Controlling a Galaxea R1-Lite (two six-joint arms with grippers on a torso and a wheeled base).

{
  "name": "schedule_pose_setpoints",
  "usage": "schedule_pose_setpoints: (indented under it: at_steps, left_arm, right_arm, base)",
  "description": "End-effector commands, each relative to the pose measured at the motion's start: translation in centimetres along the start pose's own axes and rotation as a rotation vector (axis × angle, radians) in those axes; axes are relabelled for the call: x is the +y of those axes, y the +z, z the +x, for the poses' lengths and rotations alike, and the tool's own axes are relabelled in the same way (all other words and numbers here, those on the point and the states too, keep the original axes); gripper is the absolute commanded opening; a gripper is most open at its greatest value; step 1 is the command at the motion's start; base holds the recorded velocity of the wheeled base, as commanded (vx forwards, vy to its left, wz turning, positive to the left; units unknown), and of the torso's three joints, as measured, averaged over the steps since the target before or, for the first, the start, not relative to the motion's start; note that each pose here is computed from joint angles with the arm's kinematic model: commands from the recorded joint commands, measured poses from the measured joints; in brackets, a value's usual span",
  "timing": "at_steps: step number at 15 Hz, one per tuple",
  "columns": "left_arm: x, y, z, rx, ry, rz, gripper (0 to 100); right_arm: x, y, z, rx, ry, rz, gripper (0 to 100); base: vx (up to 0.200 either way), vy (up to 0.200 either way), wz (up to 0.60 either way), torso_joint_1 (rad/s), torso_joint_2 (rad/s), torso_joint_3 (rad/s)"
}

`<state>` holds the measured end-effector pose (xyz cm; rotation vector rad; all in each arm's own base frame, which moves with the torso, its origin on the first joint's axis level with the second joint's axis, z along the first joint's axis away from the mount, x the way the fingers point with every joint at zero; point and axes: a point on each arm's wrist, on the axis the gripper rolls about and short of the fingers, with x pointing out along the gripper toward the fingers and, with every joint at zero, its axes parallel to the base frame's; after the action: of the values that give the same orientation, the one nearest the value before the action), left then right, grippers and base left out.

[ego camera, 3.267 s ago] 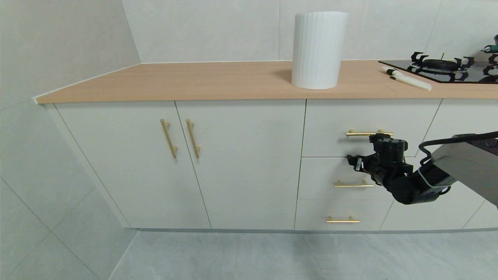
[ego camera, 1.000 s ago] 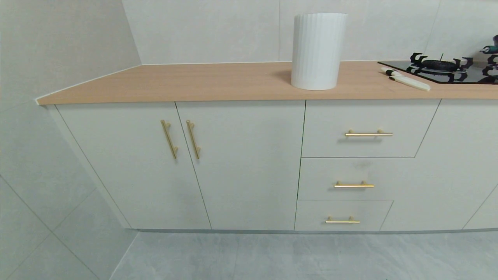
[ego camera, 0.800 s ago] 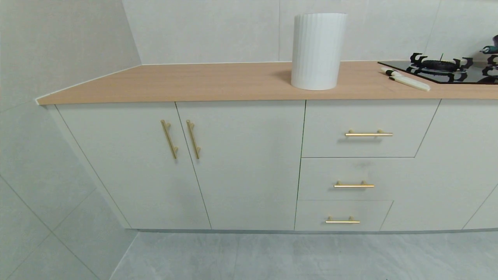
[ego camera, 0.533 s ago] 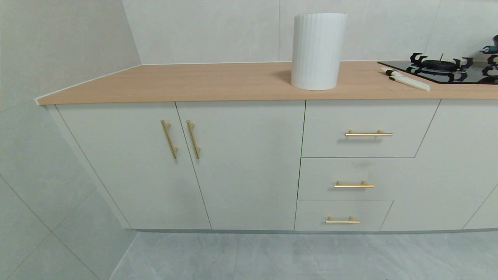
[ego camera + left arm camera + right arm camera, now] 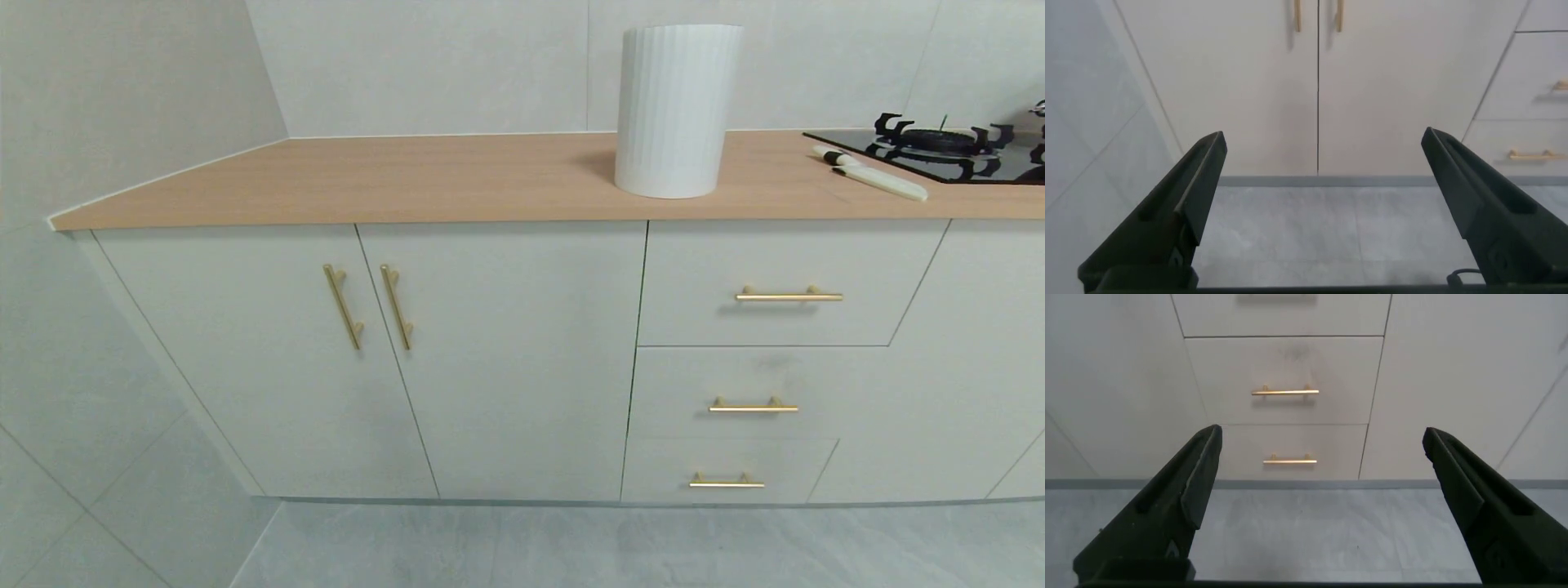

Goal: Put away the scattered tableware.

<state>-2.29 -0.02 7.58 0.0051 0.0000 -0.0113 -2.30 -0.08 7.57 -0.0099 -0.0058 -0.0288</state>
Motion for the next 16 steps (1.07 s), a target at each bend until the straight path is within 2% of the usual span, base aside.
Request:
schedule_pose_setpoints:
  at_steps: [1, 8, 16]
  left_arm:
    - [0.0, 0.0, 0.0, 0.0, -0.001, -0.001, 100]
    - [0.0, 0.0, 0.0, 0.0, 0.001, -0.001, 100]
    - [0.0, 0.0, 0.0, 0.0, -0.001, -0.001, 100]
  right_arm:
    - [0.0, 0.0, 0.02, 0.003, 0.001, -0.001, 100]
    - [0.0, 0.0, 0.02, 0.003, 0.0, 0.001, 100]
    - [0.0, 0.0, 0.02, 0.003, 0.0, 0.001, 100]
  base:
    - [0.2, 0.0, 0.0, 0.002, 0.01, 0.002]
    - [0.2, 0.0, 0.0, 0.0, 0.0, 0.003]
    - [0.0, 0.0, -0.07, 0.001, 0.0, 0.001]
